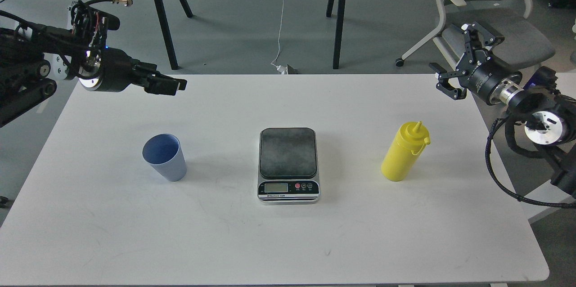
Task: Pour seasoning into cup on scale with both arms
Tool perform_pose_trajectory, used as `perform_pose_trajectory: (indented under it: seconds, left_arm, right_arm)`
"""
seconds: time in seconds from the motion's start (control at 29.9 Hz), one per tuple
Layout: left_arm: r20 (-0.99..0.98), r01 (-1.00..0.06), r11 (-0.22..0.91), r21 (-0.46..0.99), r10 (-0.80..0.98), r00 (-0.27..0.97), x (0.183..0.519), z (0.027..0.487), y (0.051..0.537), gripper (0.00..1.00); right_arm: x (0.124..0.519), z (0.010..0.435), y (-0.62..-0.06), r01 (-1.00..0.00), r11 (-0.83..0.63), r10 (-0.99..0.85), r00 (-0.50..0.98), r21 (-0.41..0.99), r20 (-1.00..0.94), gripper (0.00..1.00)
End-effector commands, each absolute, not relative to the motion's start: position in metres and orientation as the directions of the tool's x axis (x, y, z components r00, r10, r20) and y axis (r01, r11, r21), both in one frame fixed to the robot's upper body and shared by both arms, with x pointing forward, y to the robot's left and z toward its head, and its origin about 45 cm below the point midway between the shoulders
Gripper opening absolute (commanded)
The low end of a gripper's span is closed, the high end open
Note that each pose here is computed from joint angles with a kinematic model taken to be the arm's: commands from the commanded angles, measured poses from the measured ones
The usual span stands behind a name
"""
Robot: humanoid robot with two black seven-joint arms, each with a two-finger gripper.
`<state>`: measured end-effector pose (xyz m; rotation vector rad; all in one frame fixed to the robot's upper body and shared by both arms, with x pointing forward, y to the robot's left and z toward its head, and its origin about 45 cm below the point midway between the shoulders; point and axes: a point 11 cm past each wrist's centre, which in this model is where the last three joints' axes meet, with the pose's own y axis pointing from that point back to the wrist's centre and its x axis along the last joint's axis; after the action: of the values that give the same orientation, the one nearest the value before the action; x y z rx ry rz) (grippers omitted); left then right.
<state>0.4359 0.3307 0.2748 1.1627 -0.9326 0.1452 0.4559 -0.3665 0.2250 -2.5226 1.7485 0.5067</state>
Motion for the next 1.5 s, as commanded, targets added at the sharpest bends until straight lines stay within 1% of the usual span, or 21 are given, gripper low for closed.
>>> perform_pose_trajectory:
  seconds: [0.0, 0.2, 0.6, 0.9, 1.2, 1.47]
  left_arm:
    - [0.658, -0.521, 0.407, 0.75, -0.385, 0.647, 0.431, 0.264, 0.335, 1.0]
    - [0.608, -0.507, 0.337, 0.794, -0.486, 0.628, 0.427, 0.254, 0.346, 0.99]
    - [0.526, -0.445, 0.285, 0.849, -0.541, 0.657, 0.41, 0.223, 0.358, 0.99]
    - [0.489, -0.421, 0.261, 0.869, -0.593, 0.64, 0.4, 0.204, 0.365, 0.99]
    - [0.47, -0.427, 0.229, 0.875, -0.612, 0.636, 0.404, 0.19, 0.37, 0.99]
    - [0.443, -0.402, 0.219, 0.889, -0.637, 0.631, 0.399, 0.179, 0.368, 0.99]
  right_arm:
    - [0.455, 0.224, -0.366, -0.916, -0.369, -0.906, 0.316, 0.16, -0.281, 0.99]
    - [0.456, 0.225, -0.366, -0.916, -0.368, -0.906, 0.316, 0.159, -0.282, 0.99]
    - [0.454, 0.222, -0.366, -0.915, -0.369, -0.905, 0.315, 0.164, -0.285, 0.99]
    - [0.454, 0.22, -0.362, -0.912, -0.376, -0.901, 0.32, 0.162, -0.292, 0.99]
    - [0.455, 0.22, -0.36, -0.911, -0.379, -0.9, 0.322, 0.162, -0.293, 0.99]
    - [0.453, 0.217, -0.361, -0.911, -0.376, -0.901, 0.318, 0.168, -0.294, 0.99]
